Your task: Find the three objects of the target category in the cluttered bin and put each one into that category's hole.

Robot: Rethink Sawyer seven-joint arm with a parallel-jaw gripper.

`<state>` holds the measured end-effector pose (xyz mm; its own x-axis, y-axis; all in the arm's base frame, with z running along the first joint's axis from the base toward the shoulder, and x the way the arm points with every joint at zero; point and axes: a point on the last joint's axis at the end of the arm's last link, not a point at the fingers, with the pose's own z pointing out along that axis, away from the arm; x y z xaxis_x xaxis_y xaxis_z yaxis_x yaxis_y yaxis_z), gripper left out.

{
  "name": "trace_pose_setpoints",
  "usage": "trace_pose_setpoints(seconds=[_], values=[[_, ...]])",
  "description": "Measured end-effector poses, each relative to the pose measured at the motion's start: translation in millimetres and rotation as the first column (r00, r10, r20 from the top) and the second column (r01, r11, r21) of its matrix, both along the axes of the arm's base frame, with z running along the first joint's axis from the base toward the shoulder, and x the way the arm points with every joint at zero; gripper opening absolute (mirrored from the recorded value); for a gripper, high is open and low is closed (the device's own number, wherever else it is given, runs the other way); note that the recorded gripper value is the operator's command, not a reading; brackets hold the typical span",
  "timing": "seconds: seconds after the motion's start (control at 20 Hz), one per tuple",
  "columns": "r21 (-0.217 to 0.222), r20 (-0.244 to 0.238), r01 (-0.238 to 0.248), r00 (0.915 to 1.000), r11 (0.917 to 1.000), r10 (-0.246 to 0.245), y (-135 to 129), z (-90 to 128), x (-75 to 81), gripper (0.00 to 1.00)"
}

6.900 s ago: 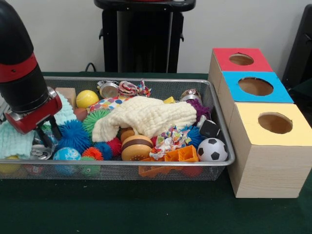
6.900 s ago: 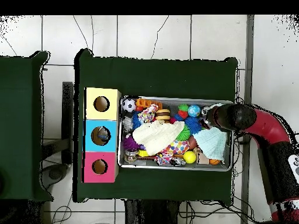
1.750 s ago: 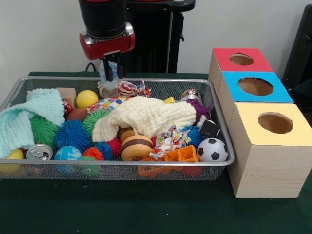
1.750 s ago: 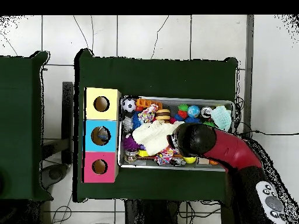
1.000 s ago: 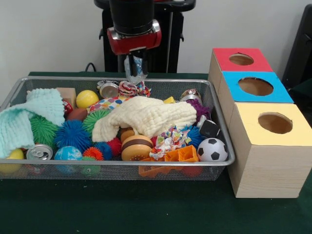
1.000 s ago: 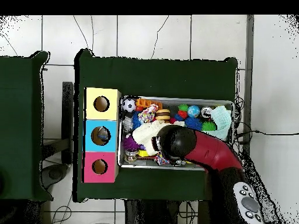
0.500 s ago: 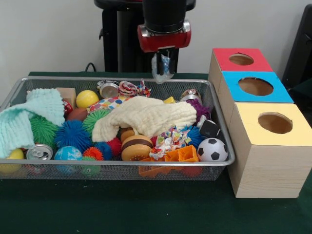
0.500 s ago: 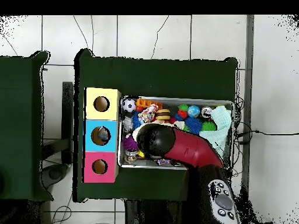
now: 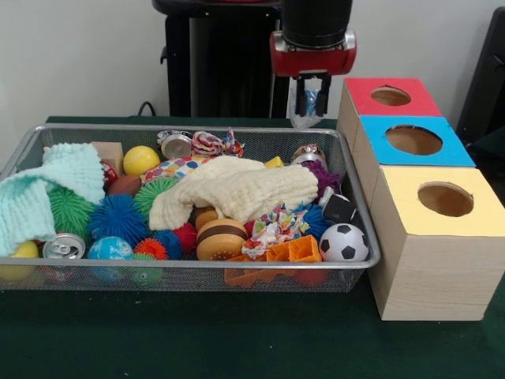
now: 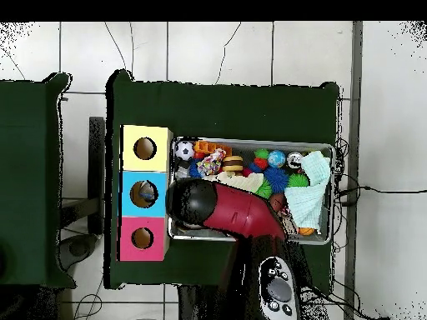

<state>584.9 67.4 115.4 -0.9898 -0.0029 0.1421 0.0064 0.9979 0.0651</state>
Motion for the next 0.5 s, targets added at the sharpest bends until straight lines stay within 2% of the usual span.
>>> trace_pose_setpoints(seconds=[0.3, 0.5], values=[[-0.017, -0.001, 0.076, 0.9971, 0.997, -0.076, 23.8, 4.4, -2.3, 0.0], [-0.038, 0.004, 0.098, 0.9952, 0.9945, -0.098, 36.0, 8.9, -6.1, 0.0]])
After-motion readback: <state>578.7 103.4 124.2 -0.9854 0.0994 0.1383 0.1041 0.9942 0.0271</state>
